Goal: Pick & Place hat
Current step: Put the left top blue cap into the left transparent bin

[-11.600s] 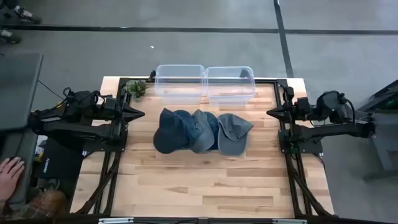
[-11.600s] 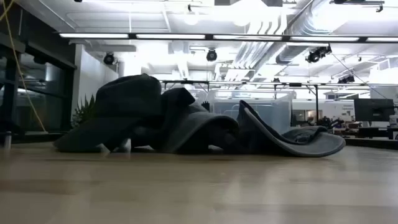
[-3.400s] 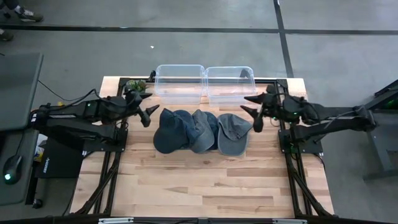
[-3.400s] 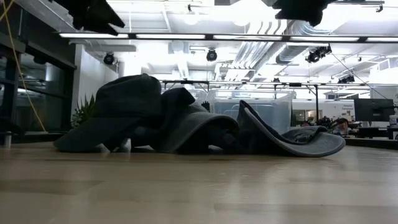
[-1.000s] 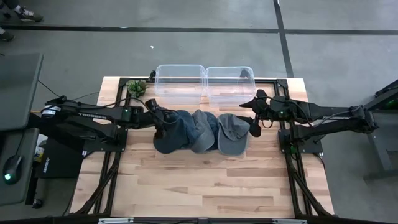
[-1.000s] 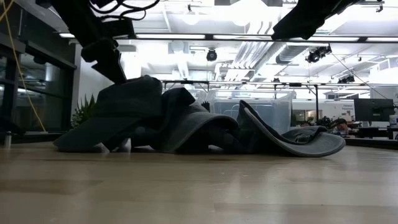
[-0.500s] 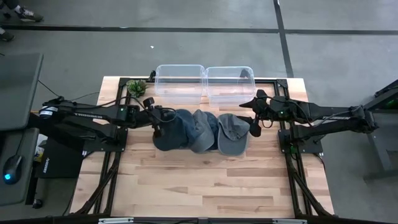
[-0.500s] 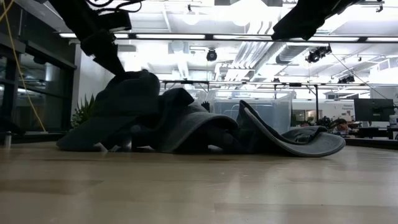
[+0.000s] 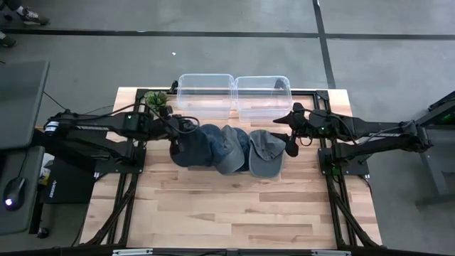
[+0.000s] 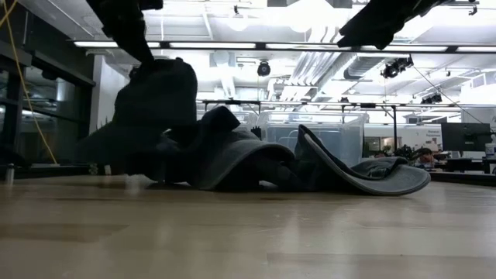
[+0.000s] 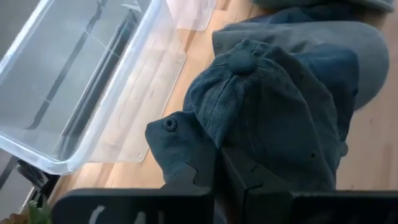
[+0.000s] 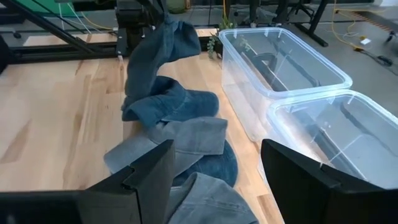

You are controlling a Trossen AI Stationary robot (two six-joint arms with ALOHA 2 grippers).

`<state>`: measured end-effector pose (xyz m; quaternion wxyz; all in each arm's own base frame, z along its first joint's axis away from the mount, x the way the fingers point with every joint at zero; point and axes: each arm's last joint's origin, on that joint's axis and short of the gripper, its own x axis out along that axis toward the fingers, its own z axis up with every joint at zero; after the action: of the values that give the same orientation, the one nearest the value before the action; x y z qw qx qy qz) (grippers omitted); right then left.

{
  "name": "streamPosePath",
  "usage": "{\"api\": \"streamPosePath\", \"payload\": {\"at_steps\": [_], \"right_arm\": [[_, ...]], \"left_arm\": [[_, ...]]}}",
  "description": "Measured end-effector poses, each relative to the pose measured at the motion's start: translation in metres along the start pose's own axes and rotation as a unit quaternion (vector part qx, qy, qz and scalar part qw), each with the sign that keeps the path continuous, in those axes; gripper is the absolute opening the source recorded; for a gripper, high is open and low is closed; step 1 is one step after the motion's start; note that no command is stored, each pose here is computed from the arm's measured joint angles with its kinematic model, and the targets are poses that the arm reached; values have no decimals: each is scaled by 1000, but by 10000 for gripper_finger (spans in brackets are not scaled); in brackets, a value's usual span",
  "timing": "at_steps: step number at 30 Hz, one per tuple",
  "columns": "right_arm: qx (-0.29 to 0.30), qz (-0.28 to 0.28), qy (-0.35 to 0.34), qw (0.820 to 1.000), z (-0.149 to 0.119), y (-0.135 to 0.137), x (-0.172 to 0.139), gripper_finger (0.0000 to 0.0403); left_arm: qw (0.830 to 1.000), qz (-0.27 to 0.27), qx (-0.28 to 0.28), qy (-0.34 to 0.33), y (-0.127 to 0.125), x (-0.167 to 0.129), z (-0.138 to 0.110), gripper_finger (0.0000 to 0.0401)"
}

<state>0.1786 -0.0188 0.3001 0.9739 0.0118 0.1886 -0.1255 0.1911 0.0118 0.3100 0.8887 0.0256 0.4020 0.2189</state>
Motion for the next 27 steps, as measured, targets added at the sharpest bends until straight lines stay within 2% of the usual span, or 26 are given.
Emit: {"api": "streamPosePath", "payload": {"at_steps": [6,27], "right_arm": [[19,14,-16,1000,3,1,0,234],[24,16,-34,999,7,1,0,234]], "left_arm": [[1000,-7,-3,-8,4,-13,9,1],[999,-16,-10,-33,15,-45,29,0]]}}
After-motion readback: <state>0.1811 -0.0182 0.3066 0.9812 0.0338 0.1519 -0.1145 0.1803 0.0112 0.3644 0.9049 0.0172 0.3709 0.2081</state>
